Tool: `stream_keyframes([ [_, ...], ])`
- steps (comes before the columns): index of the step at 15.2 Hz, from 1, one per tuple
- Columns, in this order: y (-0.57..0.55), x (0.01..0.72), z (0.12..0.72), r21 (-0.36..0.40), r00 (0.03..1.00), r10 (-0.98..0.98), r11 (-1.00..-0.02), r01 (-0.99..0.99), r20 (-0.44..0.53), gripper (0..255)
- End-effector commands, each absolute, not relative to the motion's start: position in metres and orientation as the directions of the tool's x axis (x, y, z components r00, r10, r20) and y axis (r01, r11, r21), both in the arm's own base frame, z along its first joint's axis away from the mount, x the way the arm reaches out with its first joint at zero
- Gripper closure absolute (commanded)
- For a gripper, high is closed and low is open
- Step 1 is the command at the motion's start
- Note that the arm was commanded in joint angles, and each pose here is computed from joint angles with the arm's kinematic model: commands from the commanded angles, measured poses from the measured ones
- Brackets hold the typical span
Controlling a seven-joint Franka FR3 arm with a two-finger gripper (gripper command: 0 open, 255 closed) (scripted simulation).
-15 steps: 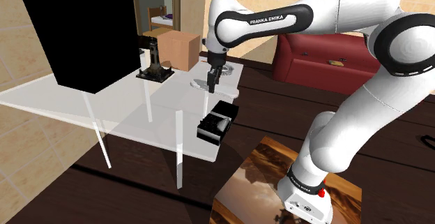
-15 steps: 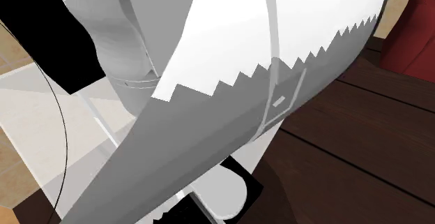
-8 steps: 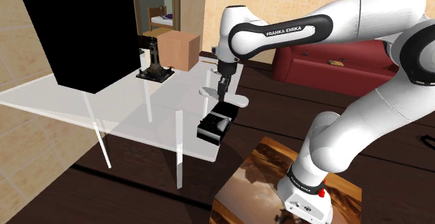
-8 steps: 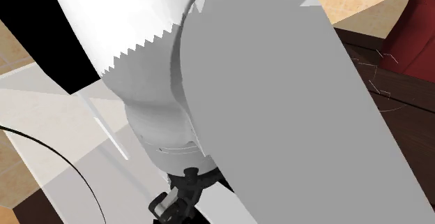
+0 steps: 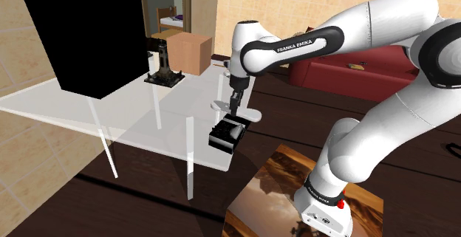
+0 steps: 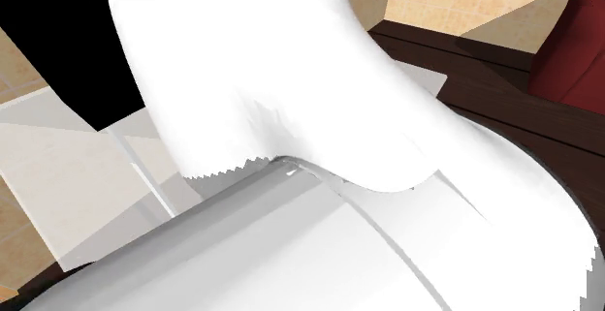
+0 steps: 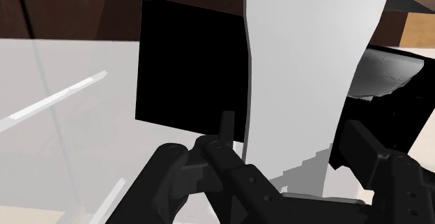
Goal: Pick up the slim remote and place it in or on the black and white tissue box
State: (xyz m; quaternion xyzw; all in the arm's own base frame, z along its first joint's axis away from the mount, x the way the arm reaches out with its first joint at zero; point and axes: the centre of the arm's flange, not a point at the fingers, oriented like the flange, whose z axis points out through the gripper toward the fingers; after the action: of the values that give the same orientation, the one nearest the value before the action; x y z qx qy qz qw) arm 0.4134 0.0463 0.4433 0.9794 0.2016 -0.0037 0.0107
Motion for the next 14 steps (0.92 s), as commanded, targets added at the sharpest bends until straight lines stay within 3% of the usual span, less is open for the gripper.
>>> stream_keyframes([
  [1,0.0472,0.4131,0.4328,0.020,0.919,0.395,-0.918,0.395,-0.011,255],
  [9,0.0472,0.4131,0.4312,0.020,0.919,0.395,-0.918,0.395,-0.011,255],
  [10,0.0472,0.4131,0.4312,0.020,0.919,0.395,-0.918,0.395,-0.011,0],
  [14,0.0472,0.4131,0.4312,0.020,0.919,0.395,-0.918,0.395,-0.011,0],
])
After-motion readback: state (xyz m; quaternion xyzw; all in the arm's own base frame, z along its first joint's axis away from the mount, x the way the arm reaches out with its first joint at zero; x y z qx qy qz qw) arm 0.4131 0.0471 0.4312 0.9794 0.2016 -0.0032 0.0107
